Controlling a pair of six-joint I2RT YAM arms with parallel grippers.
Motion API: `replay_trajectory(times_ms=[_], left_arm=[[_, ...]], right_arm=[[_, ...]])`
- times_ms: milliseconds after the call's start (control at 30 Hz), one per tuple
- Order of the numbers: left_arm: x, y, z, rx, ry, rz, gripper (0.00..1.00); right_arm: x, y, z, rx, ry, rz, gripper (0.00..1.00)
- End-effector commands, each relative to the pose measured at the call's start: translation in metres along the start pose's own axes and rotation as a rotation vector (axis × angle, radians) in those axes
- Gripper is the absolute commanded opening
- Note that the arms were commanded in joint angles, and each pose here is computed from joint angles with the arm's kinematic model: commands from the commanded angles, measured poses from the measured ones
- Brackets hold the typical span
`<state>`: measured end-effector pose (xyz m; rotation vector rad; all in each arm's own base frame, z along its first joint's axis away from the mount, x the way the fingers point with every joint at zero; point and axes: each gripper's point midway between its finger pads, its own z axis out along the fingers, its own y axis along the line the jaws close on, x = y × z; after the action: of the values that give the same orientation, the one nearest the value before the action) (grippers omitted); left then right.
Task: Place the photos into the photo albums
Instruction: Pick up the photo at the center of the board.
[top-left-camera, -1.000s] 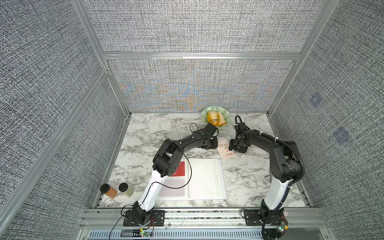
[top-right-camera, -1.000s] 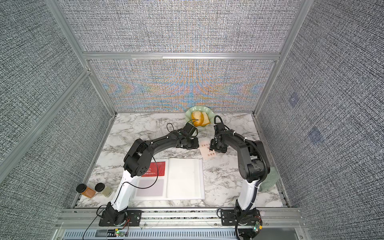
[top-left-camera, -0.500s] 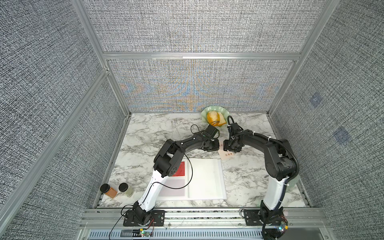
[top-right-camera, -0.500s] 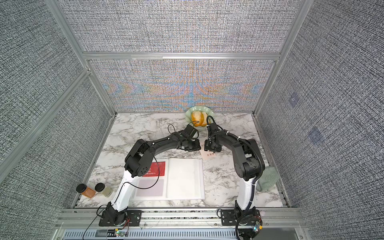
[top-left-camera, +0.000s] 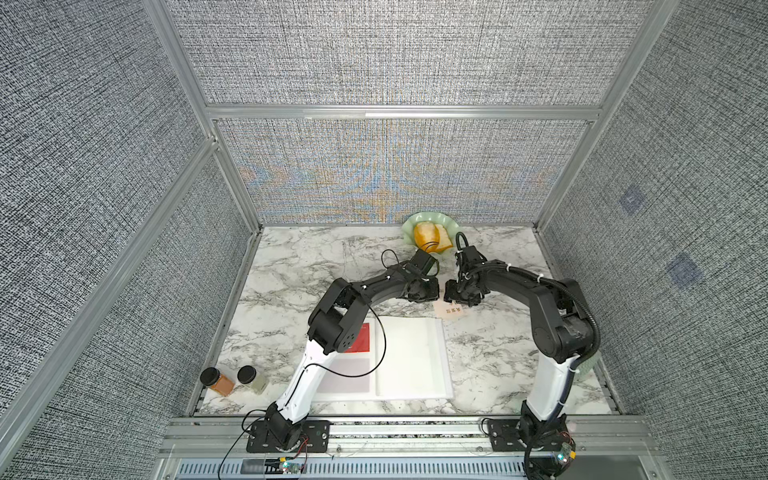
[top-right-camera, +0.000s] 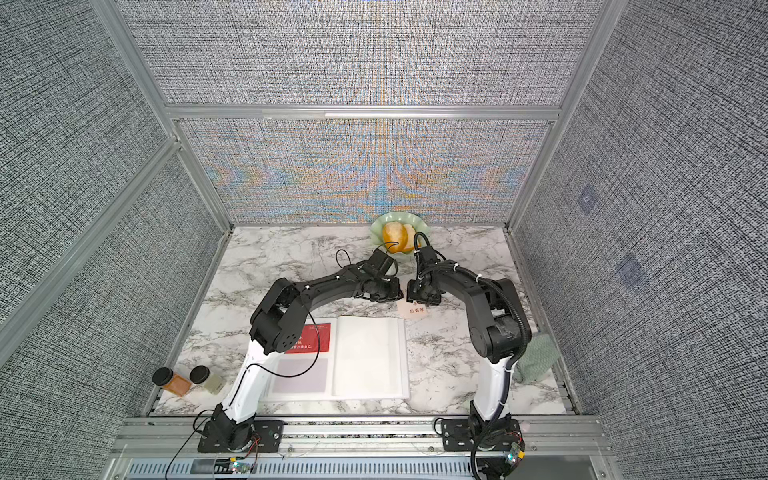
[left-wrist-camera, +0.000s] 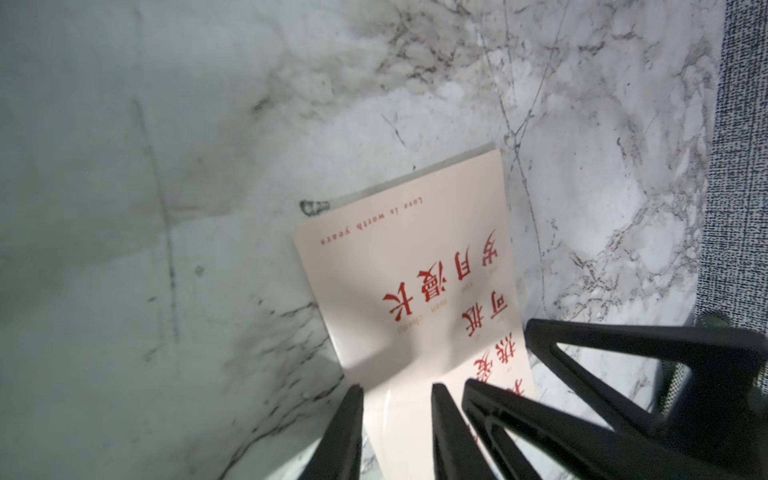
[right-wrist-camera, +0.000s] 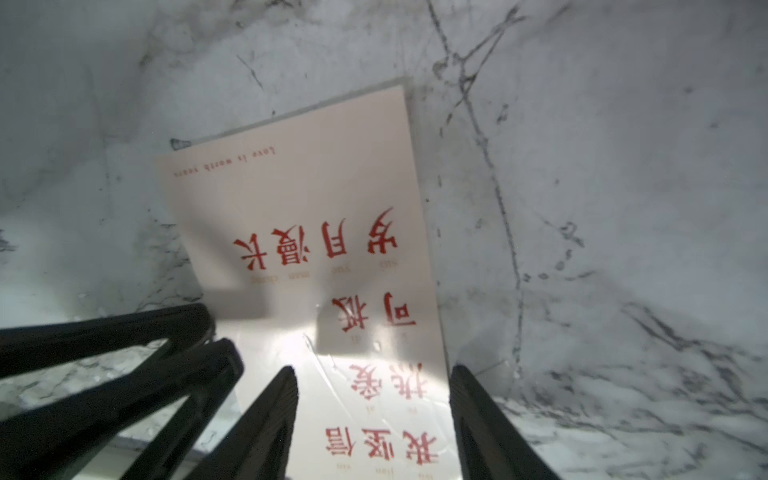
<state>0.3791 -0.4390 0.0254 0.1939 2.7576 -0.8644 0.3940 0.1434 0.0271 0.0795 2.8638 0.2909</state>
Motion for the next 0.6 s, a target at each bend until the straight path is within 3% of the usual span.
replay_trajectory(times_ms=[0, 567], left_arm=[[0.005, 0.005, 0.003, -0.014, 0.019, -0.013, 0.31], [0.003, 0.016, 0.000, -0.002, 0.021, -0.039, 0.31]], right_arm=[[0.001, 0.010, -0.004, -0.056, 0.004, 0.013, 0.61], [-0.004, 0.026, -0.040, -0.155, -0.062, 0.033, 0.61]])
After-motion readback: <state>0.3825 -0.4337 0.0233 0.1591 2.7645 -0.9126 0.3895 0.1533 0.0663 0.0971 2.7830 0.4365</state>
